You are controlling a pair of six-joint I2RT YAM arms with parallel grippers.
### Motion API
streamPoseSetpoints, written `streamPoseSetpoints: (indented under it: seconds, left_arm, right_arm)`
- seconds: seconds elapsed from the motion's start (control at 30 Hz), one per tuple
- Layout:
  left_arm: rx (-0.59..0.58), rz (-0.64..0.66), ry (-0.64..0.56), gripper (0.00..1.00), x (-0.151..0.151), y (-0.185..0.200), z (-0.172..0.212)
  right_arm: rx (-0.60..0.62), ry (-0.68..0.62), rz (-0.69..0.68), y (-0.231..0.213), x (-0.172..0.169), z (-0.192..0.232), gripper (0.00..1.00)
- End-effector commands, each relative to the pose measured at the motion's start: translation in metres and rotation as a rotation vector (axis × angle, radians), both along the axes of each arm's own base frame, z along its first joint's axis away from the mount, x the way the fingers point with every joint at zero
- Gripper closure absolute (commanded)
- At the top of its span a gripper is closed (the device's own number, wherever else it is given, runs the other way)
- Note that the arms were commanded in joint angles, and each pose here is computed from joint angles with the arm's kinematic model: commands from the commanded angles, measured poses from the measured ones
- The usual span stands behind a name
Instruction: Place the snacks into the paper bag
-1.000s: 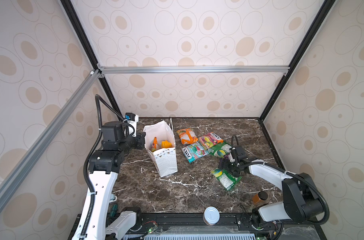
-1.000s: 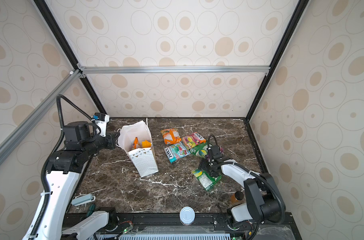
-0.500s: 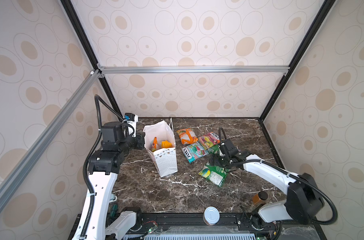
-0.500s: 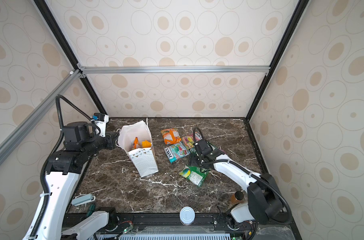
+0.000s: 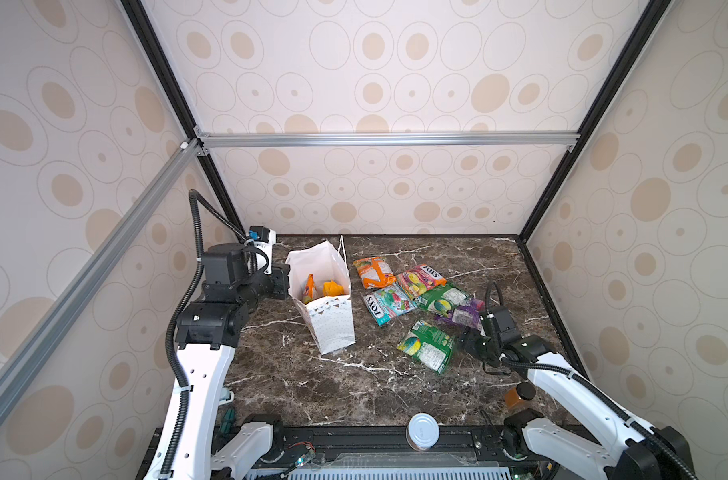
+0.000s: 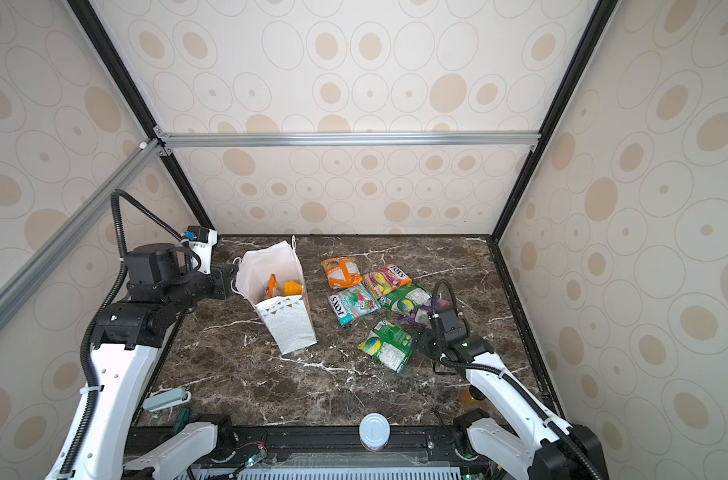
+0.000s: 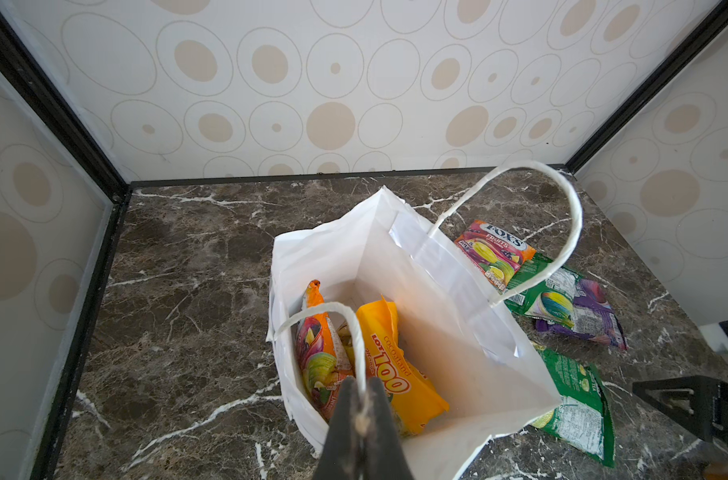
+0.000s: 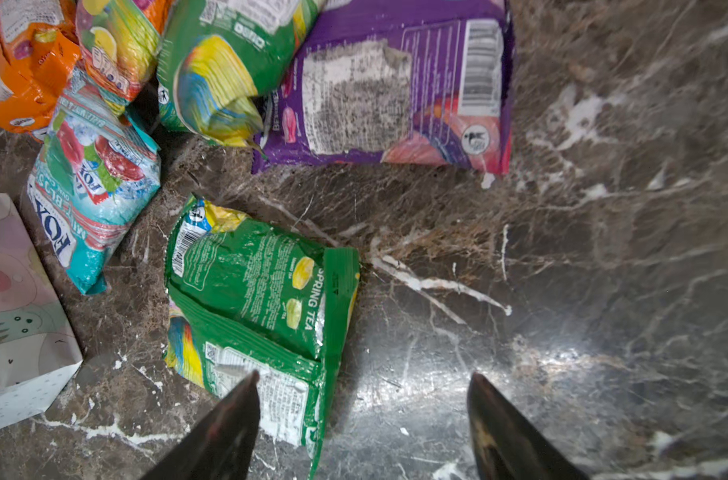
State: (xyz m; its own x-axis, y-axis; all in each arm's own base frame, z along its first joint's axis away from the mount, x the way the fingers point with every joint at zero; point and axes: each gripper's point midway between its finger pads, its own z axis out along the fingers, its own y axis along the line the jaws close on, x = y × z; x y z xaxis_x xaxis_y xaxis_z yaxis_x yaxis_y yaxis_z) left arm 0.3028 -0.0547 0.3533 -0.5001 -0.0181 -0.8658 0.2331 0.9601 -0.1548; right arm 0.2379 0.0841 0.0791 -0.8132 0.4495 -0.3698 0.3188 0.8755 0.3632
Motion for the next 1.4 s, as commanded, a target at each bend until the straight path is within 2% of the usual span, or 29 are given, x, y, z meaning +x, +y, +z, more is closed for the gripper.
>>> streamPoseSetpoints:
  seconds: [0.0, 0.4, 0.47, 0.8, 1.3, 1.37]
  left_arm:
    - [0.016, -0.017, -0.039, 1.00, -0.003, -0.002, 0.015]
    - [0.019, -0.016, -0.043, 1.00, -0.006, -0.001, 0.015]
    - [0.018, -0.016, -0.041, 1.00, -0.006, -0.001, 0.015]
    - [0.019, -0.013, -0.046, 1.00, -0.007, -0.001, 0.016]
    - [0.023, -0.007, -0.055, 1.00, -0.009, 0.001, 0.020]
    - [0.023, -0.006, -0.051, 1.00, -0.008, 0.001, 0.019]
  right_arm:
    - [0.076, 0.006, -0.013, 0.009, 0.003, -0.011, 0.26]
    - [0.119, 0.012, 0.007, 0.020, 0.013, -0.023, 0.36]
    - [0.118, 0.009, 0.008, 0.020, 0.015, -0.024, 0.41]
    - [0.118, 0.029, 0.001, 0.019, 0.024, -0.035, 0.44]
    - [0.164, 0.062, 0.026, 0.029, 0.031, -0.050, 0.63]
    - [0.168, 0.062, 0.027, 0.030, 0.032, -0.050, 0.68]
